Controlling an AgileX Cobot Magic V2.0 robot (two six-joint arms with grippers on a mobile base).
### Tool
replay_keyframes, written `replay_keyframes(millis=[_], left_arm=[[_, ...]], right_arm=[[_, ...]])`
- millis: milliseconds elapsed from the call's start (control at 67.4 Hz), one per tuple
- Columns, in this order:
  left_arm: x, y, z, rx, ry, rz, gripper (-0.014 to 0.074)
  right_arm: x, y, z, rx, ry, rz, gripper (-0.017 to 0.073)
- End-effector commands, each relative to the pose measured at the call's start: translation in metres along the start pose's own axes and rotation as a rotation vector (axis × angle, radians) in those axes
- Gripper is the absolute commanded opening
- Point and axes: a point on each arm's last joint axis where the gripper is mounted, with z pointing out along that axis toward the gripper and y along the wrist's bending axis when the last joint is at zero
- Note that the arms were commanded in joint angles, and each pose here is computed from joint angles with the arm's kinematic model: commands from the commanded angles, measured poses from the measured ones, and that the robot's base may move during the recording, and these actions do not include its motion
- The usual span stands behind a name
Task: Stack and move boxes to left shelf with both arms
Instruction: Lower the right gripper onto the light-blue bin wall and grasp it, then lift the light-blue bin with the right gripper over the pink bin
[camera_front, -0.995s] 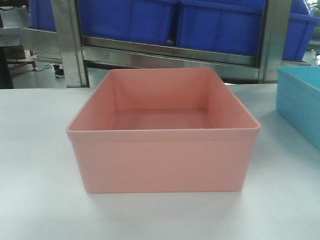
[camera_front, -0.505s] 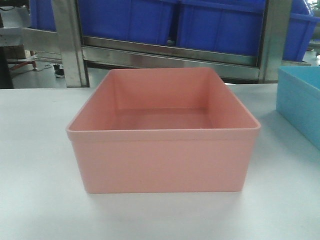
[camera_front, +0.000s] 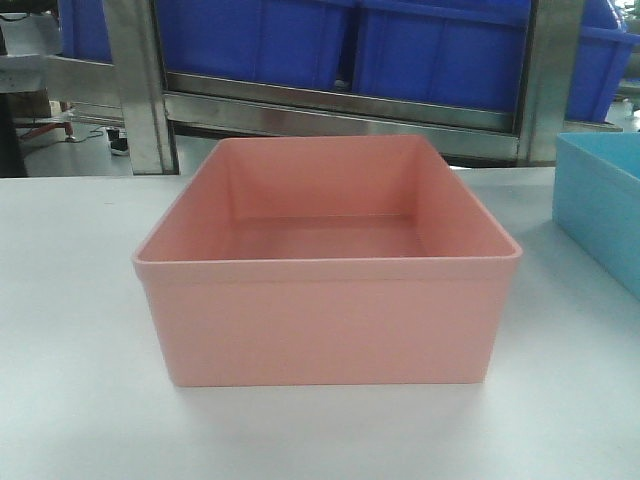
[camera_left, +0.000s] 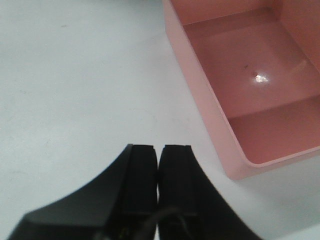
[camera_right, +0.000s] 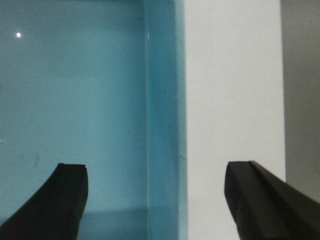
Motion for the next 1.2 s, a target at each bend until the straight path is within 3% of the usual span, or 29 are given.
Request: replay_keyframes(millis=[0, 89, 163, 431, 742, 1188], left_arm=[[-0.014, -0.003, -0.001, 0.020, -0.087, 0.015, -0.0008], [-0.014, -0.003, 0.002, 0.019, -0.073, 0.017, -0.0008], [-0.013, -0.004, 0.005, 0.020, -0.062, 0.015, -0.0008], [-0.013, -0.004, 0.005, 0.020, -0.061, 0.015, -0.0008], [-0.012, -0.004, 0.005, 0.020, -0.055, 0.012, -0.0008], [-0.009, -0.004, 0.006, 0.019, -0.017, -0.007, -0.0008]], right_arm=[[-0.014, -0.007, -0.020, 0.052, -0.100, -0.039, 0.0590], [-0.015, -0.008, -0.014, 0.058, -0.105, -0.038, 0.0578], [-0.015, -0.011, -0.013, 0.069, -0.116, -0.036, 0.0514], [-0.017, -0.014, -0.014, 0.102, -0.142, -0.045, 0.0038], [-0.016, -0.013, -0.019, 0.091, -0.132, -0.033, 0.0055], [-0.028, -0.003, -0.102, 0.088, -0.317, 0.211, 0.0055]])
